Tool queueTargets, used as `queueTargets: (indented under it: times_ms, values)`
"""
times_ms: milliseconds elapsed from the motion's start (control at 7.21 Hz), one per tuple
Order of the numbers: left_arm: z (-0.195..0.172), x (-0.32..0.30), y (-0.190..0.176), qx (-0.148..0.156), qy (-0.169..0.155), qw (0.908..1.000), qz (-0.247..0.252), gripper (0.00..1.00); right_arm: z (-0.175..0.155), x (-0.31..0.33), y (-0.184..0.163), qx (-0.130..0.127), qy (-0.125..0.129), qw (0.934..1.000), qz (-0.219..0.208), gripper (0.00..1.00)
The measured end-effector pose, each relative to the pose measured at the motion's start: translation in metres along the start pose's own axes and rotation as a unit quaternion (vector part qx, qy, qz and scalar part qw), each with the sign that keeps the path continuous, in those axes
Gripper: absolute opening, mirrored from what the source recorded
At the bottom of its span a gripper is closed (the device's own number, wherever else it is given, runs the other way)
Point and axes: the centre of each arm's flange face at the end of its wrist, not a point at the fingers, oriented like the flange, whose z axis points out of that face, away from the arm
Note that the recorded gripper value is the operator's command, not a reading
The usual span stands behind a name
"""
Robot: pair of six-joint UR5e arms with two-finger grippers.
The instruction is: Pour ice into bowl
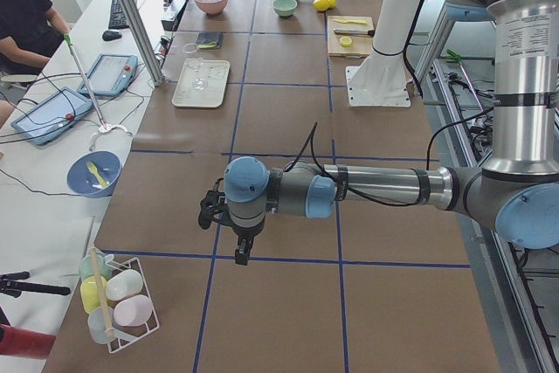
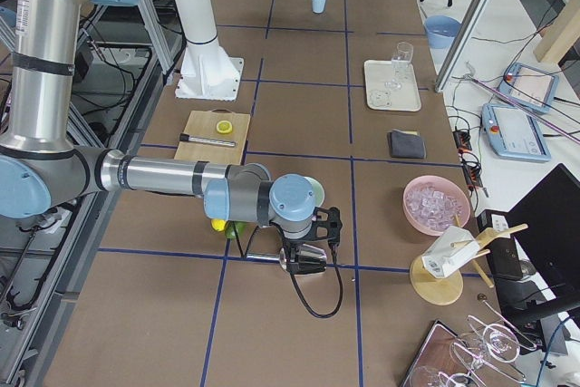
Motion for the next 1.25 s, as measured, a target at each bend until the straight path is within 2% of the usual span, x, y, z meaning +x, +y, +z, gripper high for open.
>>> queueTargets:
  times_ms: [1248]
  values:
    - [-0.002, 0.000, -0.004, 0.003, -0.001, 1.0000, 0.001, 1.00, -0.016, -0.014, -0.040, 0.017, 0.001, 0.9998, -0.011, 1.00]
